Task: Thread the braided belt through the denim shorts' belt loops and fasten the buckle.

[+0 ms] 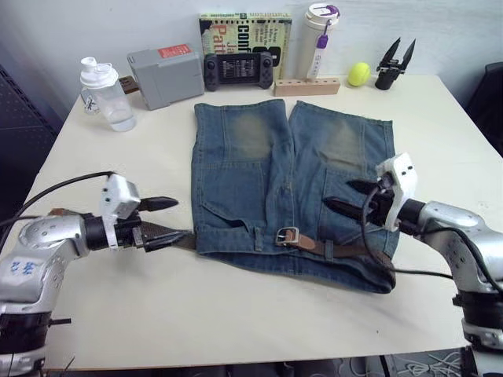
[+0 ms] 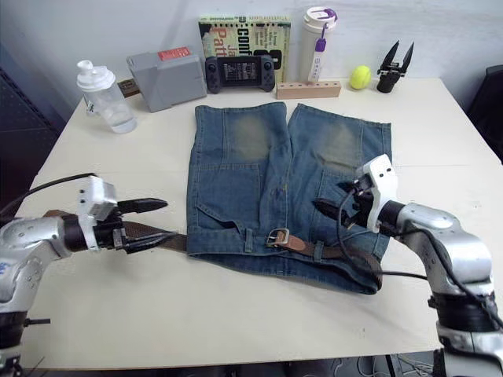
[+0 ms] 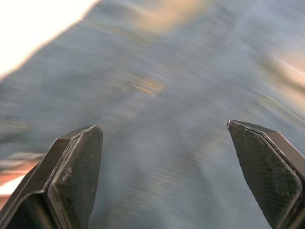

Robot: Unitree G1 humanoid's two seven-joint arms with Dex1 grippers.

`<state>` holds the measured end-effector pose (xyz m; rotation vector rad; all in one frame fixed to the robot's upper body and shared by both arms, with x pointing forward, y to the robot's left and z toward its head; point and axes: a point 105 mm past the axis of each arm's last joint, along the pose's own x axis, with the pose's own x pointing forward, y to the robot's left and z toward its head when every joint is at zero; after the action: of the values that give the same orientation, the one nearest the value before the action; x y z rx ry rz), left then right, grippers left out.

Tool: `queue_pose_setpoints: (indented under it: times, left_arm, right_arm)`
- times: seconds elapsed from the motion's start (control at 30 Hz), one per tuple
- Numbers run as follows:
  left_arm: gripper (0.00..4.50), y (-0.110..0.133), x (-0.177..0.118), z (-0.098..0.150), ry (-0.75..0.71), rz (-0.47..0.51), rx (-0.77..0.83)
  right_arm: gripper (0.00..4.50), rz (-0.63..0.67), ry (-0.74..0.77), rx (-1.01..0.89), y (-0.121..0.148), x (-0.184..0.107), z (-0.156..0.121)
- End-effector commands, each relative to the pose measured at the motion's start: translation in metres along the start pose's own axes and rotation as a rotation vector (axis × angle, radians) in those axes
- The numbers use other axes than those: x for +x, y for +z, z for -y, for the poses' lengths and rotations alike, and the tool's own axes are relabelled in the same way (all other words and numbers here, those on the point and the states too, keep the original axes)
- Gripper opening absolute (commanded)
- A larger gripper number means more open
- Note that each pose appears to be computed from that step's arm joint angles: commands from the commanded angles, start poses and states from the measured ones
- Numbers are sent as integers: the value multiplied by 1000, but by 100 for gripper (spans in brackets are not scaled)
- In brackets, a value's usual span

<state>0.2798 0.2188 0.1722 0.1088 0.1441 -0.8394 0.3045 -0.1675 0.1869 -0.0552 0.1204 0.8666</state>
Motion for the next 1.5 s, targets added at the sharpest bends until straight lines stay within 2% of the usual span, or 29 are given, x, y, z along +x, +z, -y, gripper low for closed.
queue_pose_setpoints:
  times: [0.03,0.17,0.27,0.33,0.6,0.7,0.8,0.97,1.2,1.3,1.33,1.4,1.43,1.5]
  left_arm:
    - [443,1,-30,-14,255,111,-179]
    - [443,-25,-56,-1,403,230,-506]
    - [443,-37,-60,8,439,297,-686]
    - [443,-44,-55,14,445,332,-816]
    - [443,-68,-19,21,481,324,-1185]
    - [443,-70,-19,6,546,362,-1254]
    - [443,-68,-25,-18,613,446,-1312]
    - [443,-86,-39,-52,788,487,-1393]
    - [443,-108,-38,-59,906,441,-1468]
    - [395,-110,-39,-67,945,457,-1465]
    - [301,-107,-37,-70,943,464,-1459]
    - [262,-97,-30,-74,933,467,-1419]
    - [215,-94,-28,-75,930,465,-1410]
    - [164,-91,-25,-75,930,451,-1391]
  right_arm:
    - [446,75,192,-65,19,-11,-38]
    - [446,59,345,-69,14,-11,-64]
    - [446,38,359,-75,10,-8,-67]
    - [446,31,362,-81,8,-4,-67]
    - [446,6,390,-116,2,2,-71]
    - [446,14,387,-128,3,1,-71]
    - [446,9,380,-134,0,1,-72]
    - [446,3,349,-147,-3,1,-71]
    - [446,9,315,-156,-2,1,-68]
    - [450,14,299,-154,-1,1,-66]
    - [450,16,294,-153,0,1,-66]
    - [450,17,280,-155,1,0,-64]
    - [450,17,275,-155,2,-1,-64]
    - [450,20,267,-152,3,-2,-64]
